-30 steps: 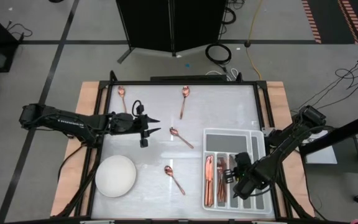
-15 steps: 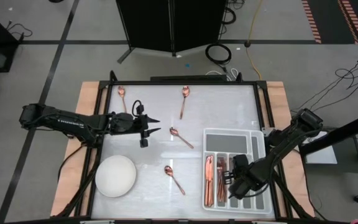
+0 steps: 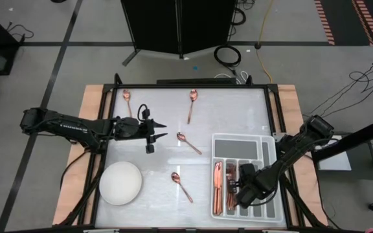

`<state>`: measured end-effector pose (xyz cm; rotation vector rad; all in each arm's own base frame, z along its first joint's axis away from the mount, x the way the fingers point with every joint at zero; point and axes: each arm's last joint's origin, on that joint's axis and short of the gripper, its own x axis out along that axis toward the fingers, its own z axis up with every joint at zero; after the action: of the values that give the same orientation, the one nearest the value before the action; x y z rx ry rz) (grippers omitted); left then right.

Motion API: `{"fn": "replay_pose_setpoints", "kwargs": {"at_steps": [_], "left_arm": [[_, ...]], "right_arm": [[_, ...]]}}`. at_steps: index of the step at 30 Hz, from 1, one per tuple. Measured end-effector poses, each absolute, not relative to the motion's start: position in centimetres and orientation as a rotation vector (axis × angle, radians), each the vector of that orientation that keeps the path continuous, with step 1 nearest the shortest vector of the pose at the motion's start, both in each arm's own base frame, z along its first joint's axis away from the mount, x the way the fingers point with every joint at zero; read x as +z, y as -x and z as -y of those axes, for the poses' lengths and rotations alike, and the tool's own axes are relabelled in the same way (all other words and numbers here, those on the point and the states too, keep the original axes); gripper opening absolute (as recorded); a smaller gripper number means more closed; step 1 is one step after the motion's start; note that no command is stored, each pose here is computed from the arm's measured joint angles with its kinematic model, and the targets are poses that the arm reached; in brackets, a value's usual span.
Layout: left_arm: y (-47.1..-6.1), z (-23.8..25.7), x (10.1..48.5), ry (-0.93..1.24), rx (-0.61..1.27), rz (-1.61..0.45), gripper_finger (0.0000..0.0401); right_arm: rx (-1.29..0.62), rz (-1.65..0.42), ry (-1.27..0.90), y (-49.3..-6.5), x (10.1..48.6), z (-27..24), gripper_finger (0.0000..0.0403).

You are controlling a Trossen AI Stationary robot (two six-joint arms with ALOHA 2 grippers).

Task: Sort silverware
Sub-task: Put the brown spoon in the white silverware organizer

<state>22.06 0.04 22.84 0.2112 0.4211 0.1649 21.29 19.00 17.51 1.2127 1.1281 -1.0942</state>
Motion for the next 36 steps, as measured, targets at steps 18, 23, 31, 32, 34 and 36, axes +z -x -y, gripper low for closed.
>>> {"fn": "replay_pose_setpoints", "kwargs": {"at_steps": [18, 23, 31, 32, 34, 36], "left_arm": [[-22.1, 0.1, 22.8, -0.203, 0.123, -0.419, 0.0148], [-22.1, 0.1, 22.8, -0.203, 0.123, -0.419, 0.0148], [-22.1, 0.1, 22.8, -0.203, 0.123, -0.421, 0.0148], [-22.1, 0.1, 22.8, -0.203, 0.121, -0.425, 0.0148], [-22.0, 0.1, 22.7, -0.191, 0.121, -0.433, 0.0148], [-21.9, 0.1, 22.5, -0.148, 0.129, -0.450, 0.0148]], "right_arm": [[-1.102, -1.171, -1.229, -21.1, 18.0, -18.8, 0.0138], [-1.038, -1.173, -1.230, -20.8, 19.3, -18.3, 0.0145], [-0.929, -1.087, -1.159, -20.6, 20.9, -17.4, 0.0142], [-0.920, -1.068, -1.146, -20.7, 21.0, -17.2, 0.0142], [-0.898, -1.027, -1.119, -21.1, 21.2, -16.8, 0.0142], [-0.868, -0.996, -1.083, -21.4, 21.4, -16.4, 0.0142]]}}
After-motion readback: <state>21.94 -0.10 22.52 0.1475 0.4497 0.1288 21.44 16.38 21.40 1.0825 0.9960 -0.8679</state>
